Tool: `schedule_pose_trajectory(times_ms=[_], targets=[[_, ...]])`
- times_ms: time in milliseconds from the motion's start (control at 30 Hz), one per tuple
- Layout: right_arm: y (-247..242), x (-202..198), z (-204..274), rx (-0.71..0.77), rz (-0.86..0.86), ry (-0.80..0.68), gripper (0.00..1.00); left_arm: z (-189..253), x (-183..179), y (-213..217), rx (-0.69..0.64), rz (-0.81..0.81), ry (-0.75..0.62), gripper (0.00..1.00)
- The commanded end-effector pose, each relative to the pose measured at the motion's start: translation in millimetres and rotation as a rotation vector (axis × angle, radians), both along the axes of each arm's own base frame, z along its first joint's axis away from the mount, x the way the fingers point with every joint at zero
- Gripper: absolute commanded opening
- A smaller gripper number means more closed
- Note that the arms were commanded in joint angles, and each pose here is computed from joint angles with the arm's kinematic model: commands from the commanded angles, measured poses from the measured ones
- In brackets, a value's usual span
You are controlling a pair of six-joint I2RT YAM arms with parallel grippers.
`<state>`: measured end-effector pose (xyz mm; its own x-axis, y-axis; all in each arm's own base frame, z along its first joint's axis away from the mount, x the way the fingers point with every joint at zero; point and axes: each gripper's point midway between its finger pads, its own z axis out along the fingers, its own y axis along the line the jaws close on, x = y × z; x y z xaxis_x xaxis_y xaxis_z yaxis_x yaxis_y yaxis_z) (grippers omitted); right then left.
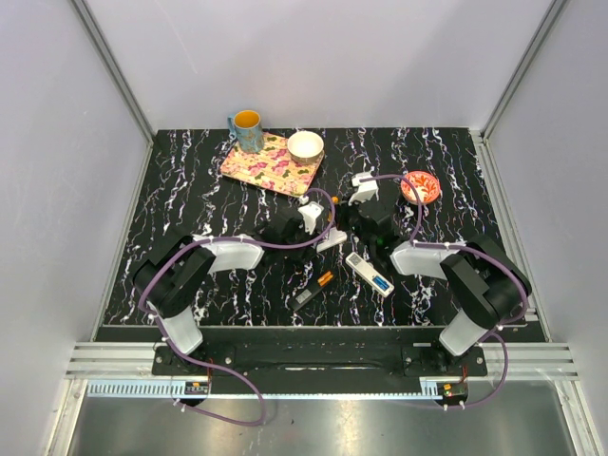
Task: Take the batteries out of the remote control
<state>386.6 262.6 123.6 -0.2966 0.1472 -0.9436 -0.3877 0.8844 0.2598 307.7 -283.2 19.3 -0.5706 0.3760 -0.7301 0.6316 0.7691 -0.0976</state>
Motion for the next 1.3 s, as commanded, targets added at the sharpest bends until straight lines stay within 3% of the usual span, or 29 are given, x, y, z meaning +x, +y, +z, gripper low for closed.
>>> schedule_pose_trajectory(times_ms=[0, 600, 1267], targets=[[-11.1, 2.2, 17.6, -0.049, -0.044, -0.058, 0.0, -26.0, -24.5, 6.8, 0.022, -0.016, 0.118, 0.39], [4.2, -6.8, 35.7, 0.054, 0.03, -0.082, 0.0, -28.7, -26.6, 6.0, 0.017, -0.021, 0.132, 0.39], [6.4, -0.8, 6.7, 0.02, 0.016, -0.021, 0.0, -31.9, -27.7, 6.5, 0.019, -0.02, 0.138, 0.38]])
